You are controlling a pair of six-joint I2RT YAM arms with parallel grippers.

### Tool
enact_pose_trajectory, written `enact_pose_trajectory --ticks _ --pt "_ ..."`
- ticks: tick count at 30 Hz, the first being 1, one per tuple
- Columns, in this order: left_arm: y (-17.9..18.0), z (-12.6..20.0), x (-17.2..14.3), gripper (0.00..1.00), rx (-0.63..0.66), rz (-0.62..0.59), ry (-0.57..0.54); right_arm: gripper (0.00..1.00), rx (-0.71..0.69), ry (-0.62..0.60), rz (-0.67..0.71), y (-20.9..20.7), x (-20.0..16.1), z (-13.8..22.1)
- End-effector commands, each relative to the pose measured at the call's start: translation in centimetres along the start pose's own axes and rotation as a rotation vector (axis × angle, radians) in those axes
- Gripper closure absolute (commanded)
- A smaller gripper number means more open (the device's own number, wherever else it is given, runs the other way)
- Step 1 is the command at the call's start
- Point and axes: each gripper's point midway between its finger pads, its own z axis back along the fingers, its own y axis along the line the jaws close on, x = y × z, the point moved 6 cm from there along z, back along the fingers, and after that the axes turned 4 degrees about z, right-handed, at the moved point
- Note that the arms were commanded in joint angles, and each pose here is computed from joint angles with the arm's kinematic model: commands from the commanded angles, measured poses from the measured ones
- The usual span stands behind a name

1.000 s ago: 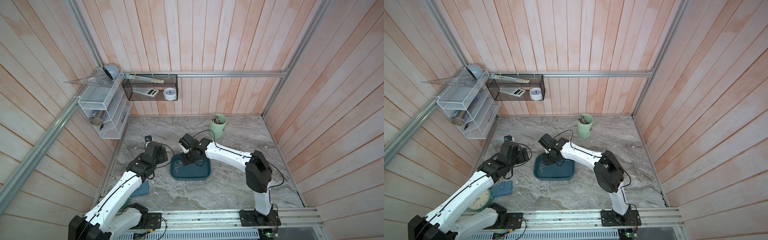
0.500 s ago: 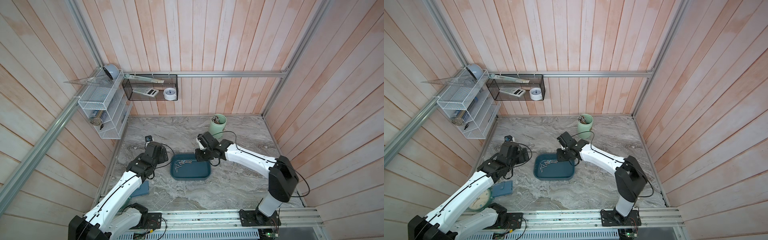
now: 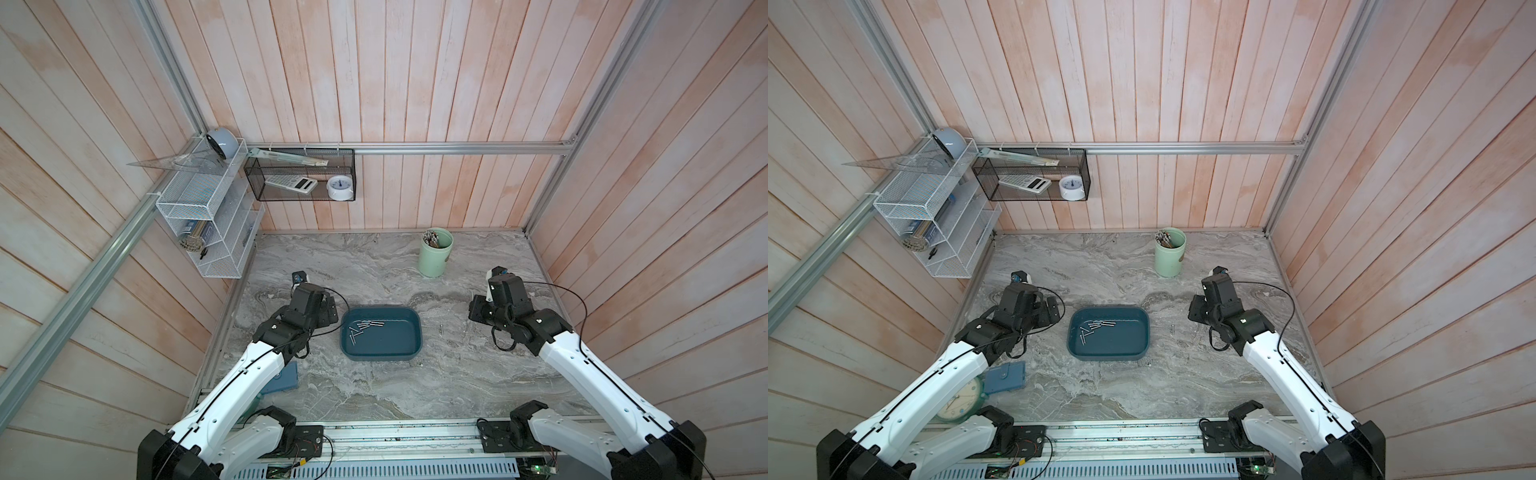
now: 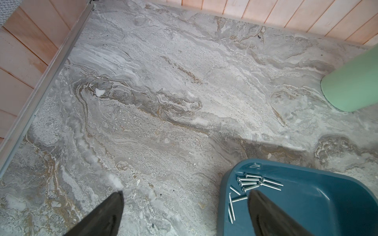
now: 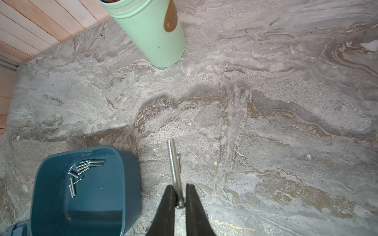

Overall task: Take out the screws from the storage box
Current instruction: Place the screw at the center of the board.

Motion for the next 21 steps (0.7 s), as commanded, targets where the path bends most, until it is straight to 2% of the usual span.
enact_pose_trajectory --ticks 1,5,8,13,21 --pt "-0.3 0.9 0.8 0.00 -0.047 -0.019 -0.070 1.00 -0.023 0.114 -0.007 -0.4 -1.7 -1.7" --pt "-0.2 2.0 1.0 0.00 -0.096 -0.017 -0.121 1.00 0.024 0.208 -0.044 0.4 -2.8 -3.5" --pt "0.0 2.5 1.1 0.00 -0.113 -0.010 -0.144 1.00 0.002 0.253 -0.045 0.2 -3.5 -4.8" --pt "-0.7 2.6 1.0 0.00 -0.168 -0.034 -0.107 1.00 -0.025 0.332 -0.009 0.1 -4.3 -6.6" --pt "-0.8 2.3 1.0 0.00 -0.176 -0.046 -0.088 1.00 -0.073 0.494 0.056 -0.3 -6.0 -9.1"
